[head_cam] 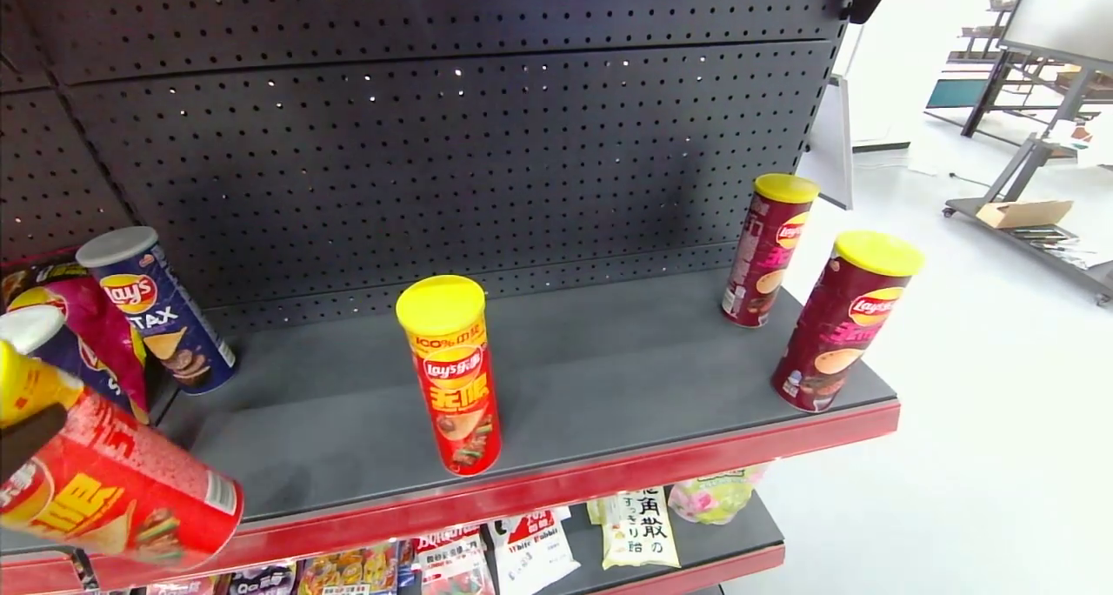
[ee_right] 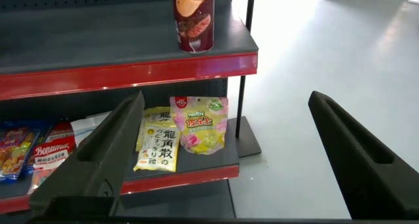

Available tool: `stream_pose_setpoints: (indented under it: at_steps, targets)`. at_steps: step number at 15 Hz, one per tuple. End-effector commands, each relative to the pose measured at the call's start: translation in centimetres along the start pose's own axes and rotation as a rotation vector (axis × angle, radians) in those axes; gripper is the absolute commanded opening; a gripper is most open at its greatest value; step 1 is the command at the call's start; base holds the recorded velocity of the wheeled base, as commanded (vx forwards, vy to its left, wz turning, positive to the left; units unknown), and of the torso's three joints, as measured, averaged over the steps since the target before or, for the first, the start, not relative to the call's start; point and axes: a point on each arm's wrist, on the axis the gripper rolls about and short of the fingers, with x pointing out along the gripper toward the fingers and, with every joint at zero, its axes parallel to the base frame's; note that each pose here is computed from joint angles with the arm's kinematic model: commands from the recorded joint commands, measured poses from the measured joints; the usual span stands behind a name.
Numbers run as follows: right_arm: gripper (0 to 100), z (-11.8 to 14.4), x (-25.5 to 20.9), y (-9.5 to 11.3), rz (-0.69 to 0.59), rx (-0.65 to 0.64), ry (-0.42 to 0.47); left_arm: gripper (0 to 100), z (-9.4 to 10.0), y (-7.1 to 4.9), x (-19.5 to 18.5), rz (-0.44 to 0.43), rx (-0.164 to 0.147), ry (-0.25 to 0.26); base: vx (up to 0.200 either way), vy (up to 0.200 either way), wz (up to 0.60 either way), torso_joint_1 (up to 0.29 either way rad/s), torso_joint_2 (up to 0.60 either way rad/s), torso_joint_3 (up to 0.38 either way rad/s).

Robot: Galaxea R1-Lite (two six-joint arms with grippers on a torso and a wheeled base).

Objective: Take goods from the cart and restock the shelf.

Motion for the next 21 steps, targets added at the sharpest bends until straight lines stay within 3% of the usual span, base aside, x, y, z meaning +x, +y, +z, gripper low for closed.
stream_pose_setpoints:
  at_steps: [1,4,7,11,14,15,16,18,21]
  targets:
    - [100,0.0,0.0,0.0,0.001,-0.001,-0.001,0,0.6,0.3,4.3,-0.046,-0.008,0.077,0.0,0.0,0.0,0.0,0.0,0.0]
    - [100,0.0,0.0,0.0,0.001,-0.001,-0.001,0,0.9,0.4,7.1,-0.09,-0.012,0.129,0.0,0.0,0.0,0.0,0.0,0.0]
    - [100,0.0,0.0,0.0,0.001,-0.001,-0.001,0,2.4,0.3,10.9,-0.121,-0.007,0.169,0.0,0.0,0.0,0.0,0.0,0.0]
    - [100,0.0,0.0,0.0,0.001,-0.001,-0.001,0,4.2,0.5,16.3,-0.164,-0.01,0.194,0.0,0.0,0.0,0.0,0.0,0.0]
    - [100,0.0,0.0,0.0,0.001,-0.001,-0.001,0,4.4,0.3,19.5,-0.179,-0.01,0.203,0.0,0.0,0.0,0.0,0.0,0.0]
    - [100,0.0,0.0,0.0,0.001,-0.001,-0.001,0,3.9,0.4,22.4,-0.182,-0.009,0.183,0.0,0.0,0.0,0.0,0.0,0.0]
    - [100,0.0,0.0,0.0,0.001,-0.001,-0.001,0,3.6,0.2,23.8,-0.192,-0.005,0.186,0.0,0.0,0.0,0.0,0.0,0.0]
    - [100,0.0,0.0,0.0,0.001,-0.001,-0.001,0,3.5,-1.4,25.8,-0.246,0.007,0.187,0.0,0.0,0.0,0.0,0.0,0.0]
    - [100,0.0,0.0,0.0,0.001,-0.001,-0.001,0,3.3,-3.6,28.5,-0.307,0.024,0.152,0.0,0.0,0.0,0.0,0.0,0.0]
